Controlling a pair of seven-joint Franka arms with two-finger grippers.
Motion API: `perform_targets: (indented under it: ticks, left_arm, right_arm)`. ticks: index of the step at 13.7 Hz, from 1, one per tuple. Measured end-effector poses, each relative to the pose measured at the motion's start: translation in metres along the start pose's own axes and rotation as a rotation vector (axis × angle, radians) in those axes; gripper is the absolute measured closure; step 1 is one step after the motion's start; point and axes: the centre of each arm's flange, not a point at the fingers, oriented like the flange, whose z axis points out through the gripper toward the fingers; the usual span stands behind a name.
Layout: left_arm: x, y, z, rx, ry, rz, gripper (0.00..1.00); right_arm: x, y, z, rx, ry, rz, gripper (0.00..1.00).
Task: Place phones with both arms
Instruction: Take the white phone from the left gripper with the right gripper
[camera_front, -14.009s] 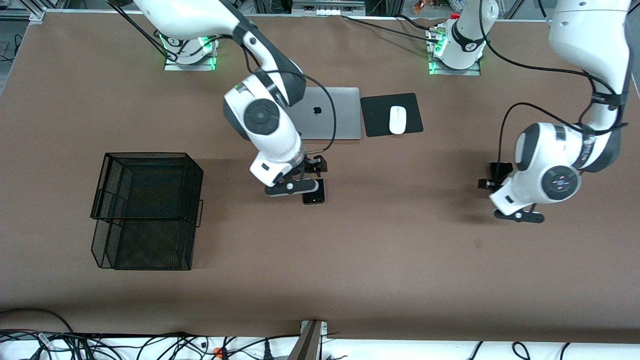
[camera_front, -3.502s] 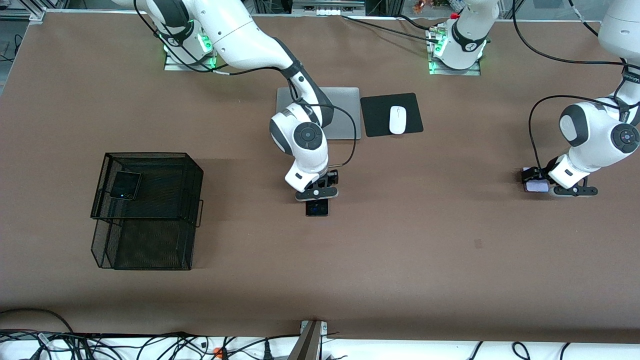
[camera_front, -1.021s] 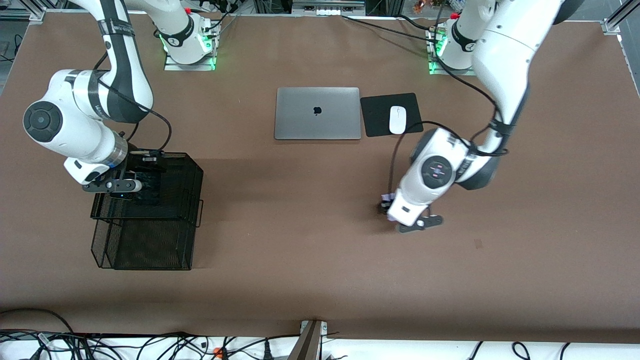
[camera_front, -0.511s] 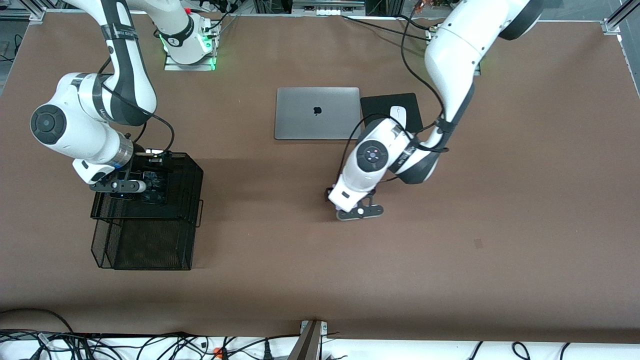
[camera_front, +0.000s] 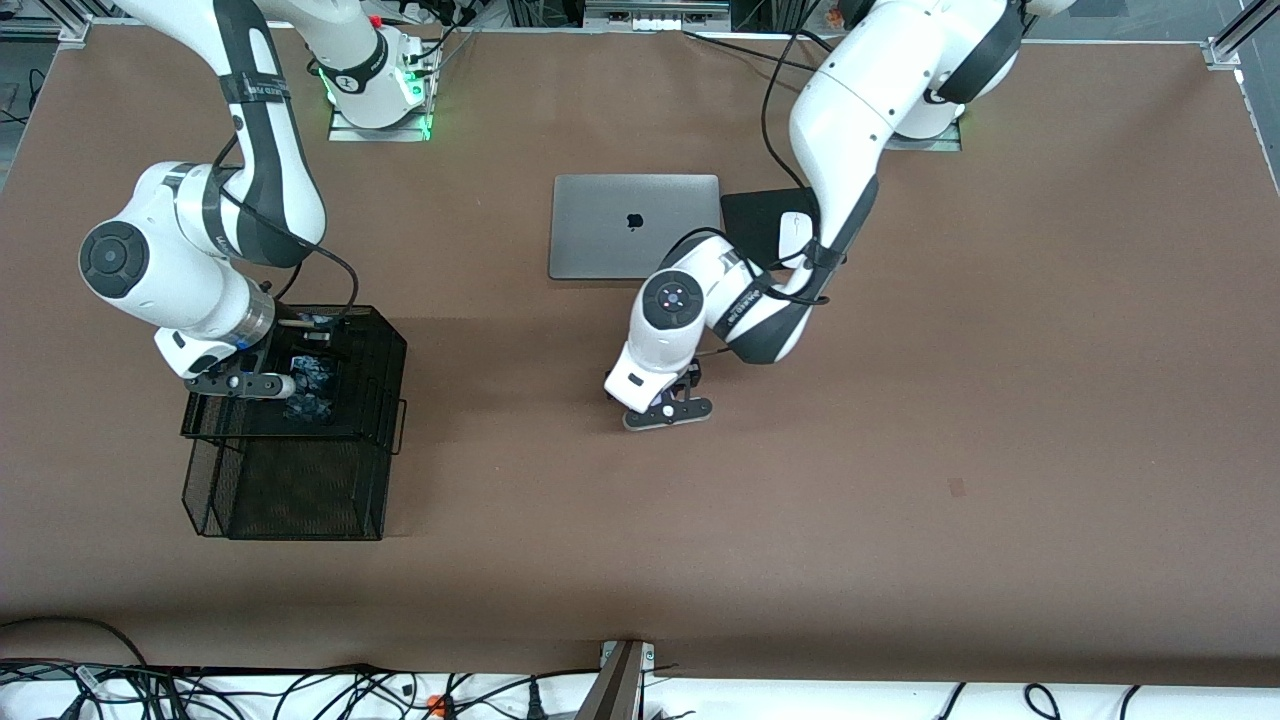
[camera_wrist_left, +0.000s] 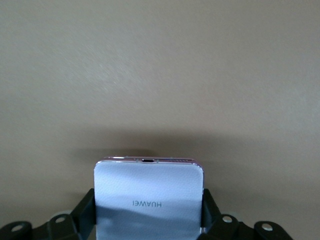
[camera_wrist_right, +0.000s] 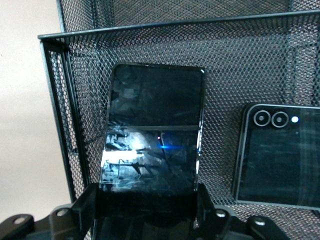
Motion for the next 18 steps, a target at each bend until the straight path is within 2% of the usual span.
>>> perform_targets:
  ticks: [5, 7, 8, 11, 13, 15, 18]
  left_arm:
    - [-0.020, 0.012, 0.008, 0.016, -0.008, -0.009, 0.16]
    - [-0.026, 0.013, 0.018, 0.026, -0.014, -0.008, 0.16]
    - [-0.027, 0.013, 0.021, 0.029, -0.015, -0.009, 0.16]
    - [-0.027, 0.013, 0.020, 0.030, -0.012, -0.018, 0.16]
    - [-0.025, 0.014, 0.019, 0.035, 0.001, -0.022, 0.01]
    - [-0.023, 0.017, 0.011, 0.043, 0.014, -0.036, 0.00]
    - [0.000, 0.003, -0.022, 0.106, -0.002, -0.082, 0.00]
  right_arm:
    - [0.002, -0.002, -0.004, 0.015, 0.012, 0.008, 0.19]
    - [0.005, -0.004, -0.010, 0.017, 0.024, 0.004, 0.04]
    - [0.007, -0.005, -0.013, 0.019, 0.032, 0.002, 0.00]
    - [0.011, -0.008, -0.021, 0.021, 0.047, -0.003, 0.00]
    - [0.015, -0.012, -0.030, 0.025, 0.062, -0.009, 0.00]
    - [0.021, -0.020, -0.046, 0.032, 0.071, -0.024, 0.00]
    - [0.027, -0.043, -0.077, 0.048, 0.068, -0.065, 0.00]
